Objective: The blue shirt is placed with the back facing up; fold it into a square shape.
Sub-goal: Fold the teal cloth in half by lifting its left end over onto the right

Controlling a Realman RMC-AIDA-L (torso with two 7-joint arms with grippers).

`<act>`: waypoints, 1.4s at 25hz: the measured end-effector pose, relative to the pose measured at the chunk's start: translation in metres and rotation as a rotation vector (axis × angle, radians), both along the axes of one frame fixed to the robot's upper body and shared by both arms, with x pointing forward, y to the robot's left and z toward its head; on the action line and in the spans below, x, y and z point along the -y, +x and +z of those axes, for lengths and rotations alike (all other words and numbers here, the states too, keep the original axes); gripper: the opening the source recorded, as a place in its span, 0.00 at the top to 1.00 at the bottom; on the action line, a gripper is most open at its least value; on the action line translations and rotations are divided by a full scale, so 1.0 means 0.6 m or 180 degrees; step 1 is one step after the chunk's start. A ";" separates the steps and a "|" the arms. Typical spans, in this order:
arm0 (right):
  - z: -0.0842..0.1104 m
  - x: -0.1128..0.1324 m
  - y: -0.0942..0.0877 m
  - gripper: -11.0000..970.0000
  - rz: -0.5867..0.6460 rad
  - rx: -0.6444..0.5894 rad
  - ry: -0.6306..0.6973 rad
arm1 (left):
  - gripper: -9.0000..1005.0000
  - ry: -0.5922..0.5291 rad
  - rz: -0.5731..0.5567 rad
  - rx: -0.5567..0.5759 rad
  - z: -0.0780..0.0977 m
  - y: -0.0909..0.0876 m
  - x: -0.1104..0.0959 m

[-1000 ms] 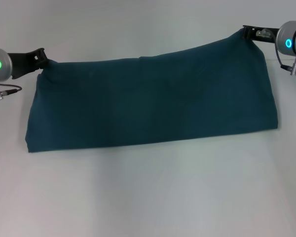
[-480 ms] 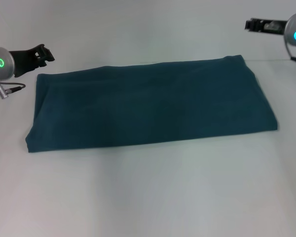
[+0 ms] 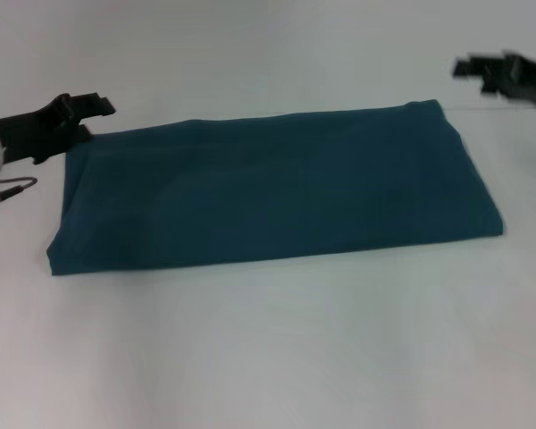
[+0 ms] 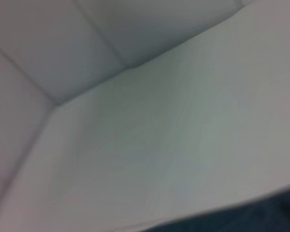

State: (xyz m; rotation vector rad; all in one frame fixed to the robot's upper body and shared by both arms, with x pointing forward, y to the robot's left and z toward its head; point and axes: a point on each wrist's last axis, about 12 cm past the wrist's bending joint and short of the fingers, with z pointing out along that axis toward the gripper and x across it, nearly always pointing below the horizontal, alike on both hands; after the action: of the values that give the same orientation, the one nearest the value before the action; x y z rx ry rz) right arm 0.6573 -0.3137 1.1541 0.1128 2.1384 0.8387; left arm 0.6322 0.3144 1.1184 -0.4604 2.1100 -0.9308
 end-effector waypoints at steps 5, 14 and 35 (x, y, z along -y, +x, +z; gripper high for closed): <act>-0.043 0.059 -0.114 0.34 0.0233 0.0038 0.0969 | 0.40 -0.0655 -0.0350 0.0092 -0.008 -0.074 -0.031; -0.094 0.107 -0.236 0.29 0.0186 0.0036 0.1615 | 0.40 -0.1387 0.0090 -0.0221 -0.084 -0.197 -0.075; -0.100 0.091 -0.221 0.29 0.0289 0.0003 0.1434 | 0.40 -0.1633 0.0741 -0.0541 -0.135 -0.190 -0.059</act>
State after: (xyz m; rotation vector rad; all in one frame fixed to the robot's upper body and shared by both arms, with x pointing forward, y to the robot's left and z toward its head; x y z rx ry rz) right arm 0.5246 -0.3685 1.0939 0.2472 1.9310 1.3629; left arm 0.5184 0.3496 1.0374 -1.0533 1.8938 -1.3296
